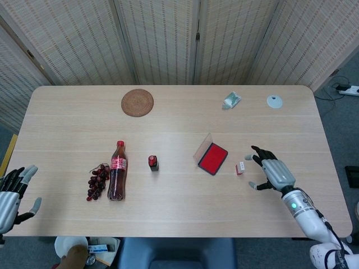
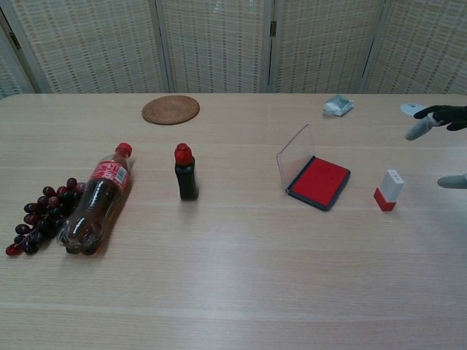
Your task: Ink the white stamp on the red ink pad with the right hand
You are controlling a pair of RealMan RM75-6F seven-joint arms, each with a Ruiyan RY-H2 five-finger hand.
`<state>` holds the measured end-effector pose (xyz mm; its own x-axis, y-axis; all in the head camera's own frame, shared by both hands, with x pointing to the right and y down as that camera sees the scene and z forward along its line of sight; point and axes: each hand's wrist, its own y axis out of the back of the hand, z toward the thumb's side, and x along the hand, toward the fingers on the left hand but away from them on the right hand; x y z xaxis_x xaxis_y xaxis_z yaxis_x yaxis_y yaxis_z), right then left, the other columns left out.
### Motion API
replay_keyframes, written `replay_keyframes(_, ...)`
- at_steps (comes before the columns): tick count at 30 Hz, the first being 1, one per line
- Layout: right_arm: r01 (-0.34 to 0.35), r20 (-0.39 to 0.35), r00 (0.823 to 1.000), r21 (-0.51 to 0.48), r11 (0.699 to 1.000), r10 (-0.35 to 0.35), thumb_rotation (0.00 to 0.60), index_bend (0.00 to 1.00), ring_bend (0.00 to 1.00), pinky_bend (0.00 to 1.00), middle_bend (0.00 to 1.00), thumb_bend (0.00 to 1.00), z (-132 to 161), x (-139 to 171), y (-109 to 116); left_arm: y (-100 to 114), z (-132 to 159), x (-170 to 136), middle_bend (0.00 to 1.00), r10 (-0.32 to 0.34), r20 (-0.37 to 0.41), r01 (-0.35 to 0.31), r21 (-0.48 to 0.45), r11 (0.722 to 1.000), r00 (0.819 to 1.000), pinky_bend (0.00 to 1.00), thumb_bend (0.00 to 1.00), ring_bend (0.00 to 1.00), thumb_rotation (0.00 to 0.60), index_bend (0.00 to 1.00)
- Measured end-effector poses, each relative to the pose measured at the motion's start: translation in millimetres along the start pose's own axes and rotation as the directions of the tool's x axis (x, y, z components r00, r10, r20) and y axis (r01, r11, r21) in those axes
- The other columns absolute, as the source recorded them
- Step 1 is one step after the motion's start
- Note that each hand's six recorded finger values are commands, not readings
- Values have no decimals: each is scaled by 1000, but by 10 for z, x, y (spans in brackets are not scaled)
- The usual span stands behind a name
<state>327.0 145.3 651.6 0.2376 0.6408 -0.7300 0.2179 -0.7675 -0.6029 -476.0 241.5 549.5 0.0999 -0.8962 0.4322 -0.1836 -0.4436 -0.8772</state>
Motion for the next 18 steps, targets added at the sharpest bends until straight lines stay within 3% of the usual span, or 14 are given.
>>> replay_keyframes(11,-13,53,999,209,978,2,600,216,0,0,0,240,138,-166,243,0,1,-12,0,-2,2,2,-3,1000,1000,0,427,0,600,0)
replay_keyframes(18,-26,108,994,271,962,-4,600,216,0,0,0,239,159,-253,66,12,24,-22,0,2,13,-2,-10,1000,1000,0,428,0,600,0)
